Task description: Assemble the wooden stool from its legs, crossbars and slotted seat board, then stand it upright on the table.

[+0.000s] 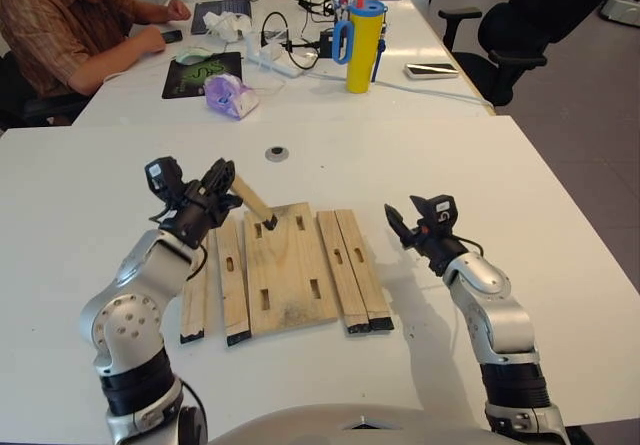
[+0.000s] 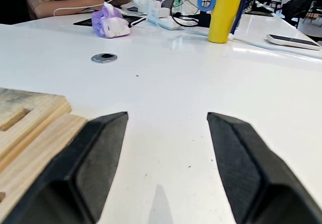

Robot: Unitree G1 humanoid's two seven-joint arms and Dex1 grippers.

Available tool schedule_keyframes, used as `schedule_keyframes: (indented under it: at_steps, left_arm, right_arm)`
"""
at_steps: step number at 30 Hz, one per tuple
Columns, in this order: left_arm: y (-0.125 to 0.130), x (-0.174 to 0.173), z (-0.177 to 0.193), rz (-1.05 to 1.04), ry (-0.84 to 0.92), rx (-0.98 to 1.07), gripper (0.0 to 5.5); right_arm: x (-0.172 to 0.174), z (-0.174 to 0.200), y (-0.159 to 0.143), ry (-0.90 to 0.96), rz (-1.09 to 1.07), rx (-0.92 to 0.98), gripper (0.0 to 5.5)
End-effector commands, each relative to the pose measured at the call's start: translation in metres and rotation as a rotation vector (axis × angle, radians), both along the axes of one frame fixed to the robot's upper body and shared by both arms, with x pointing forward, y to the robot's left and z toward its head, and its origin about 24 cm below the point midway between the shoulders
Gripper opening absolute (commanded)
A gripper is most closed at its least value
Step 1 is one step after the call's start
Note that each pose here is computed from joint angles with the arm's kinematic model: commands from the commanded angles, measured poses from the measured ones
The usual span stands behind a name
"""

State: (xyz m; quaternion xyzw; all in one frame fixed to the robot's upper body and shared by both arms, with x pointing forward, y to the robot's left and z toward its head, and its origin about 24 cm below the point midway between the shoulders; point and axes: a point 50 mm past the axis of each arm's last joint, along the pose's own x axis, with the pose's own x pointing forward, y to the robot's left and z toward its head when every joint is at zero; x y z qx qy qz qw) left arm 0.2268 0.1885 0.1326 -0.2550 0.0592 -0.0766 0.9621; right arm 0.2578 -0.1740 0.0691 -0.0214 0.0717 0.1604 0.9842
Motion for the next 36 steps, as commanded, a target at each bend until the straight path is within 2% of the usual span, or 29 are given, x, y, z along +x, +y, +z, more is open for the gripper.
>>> schedule_keyframes:
  at_steps: [1, 7, 20, 36]
  left_arm:
    - [0.010, -0.020, -0.011, 0.109, -0.003, 0.104, 0.42]
    - [0.005, -0.044, -0.023, 0.226, 0.011, 0.112, 0.42]
    - [0.003, -0.042, -0.027, 0.286, -0.027, 0.155, 0.42]
    - [0.013, -0.049, -0.044, 0.386, 0.058, 0.185, 0.42]
  right_arm:
    - [0.006, 0.005, 0.003, 0.006, 0.014, 0.017, 2.91]
    - [0.013, 0.005, 0.010, 0.030, 0.064, 0.019, 2.91]
    - [0.008, -0.003, 0.021, 0.076, 0.111, 0.052, 2.91]
    - [0.007, -0.002, 0.026, 0.094, 0.152, 0.053, 2.91]
